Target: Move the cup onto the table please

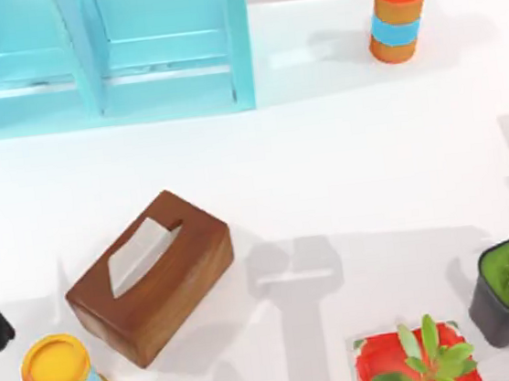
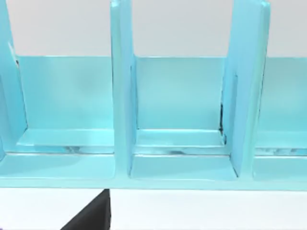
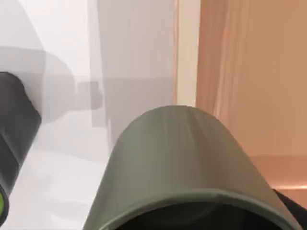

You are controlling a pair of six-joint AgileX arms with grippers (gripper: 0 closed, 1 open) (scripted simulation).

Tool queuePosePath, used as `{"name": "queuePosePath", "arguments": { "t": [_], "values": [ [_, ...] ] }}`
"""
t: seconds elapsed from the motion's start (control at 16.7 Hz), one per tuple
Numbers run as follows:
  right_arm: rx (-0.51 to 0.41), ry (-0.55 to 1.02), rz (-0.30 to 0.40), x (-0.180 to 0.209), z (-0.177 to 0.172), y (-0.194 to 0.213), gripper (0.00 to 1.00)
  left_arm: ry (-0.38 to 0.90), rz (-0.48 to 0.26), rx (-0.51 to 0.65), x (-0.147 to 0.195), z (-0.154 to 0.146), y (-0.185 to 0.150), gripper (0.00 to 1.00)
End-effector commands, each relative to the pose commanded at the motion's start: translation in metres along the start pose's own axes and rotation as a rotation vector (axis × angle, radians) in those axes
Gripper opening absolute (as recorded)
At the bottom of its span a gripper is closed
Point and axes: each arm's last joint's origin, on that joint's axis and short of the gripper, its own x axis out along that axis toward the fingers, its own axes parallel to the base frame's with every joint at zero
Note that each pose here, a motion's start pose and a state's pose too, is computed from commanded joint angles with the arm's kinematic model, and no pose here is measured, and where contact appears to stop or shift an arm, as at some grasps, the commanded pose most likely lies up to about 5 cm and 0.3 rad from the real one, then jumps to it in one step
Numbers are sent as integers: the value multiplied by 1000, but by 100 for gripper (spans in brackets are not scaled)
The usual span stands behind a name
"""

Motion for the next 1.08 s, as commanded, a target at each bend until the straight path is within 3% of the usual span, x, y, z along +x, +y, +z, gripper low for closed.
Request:
{"name": "queuePosePath", "arguments": {
  "t": [0.24,0.42,0.78,1.08],
  "values": [
    [-1,-27,-23,-17,71,71,0,0,0,0,0,0,0,100],
    [-2,-79,-24,-22,104,144,0,0,0,0,0,0,0,100],
    [-3,-104,-14,1,111,262,0,0,0,0,0,0,0,100],
    [-4,-102,-15,5,109,274,0,0,0,0,0,0,0,100]
  ]
}}
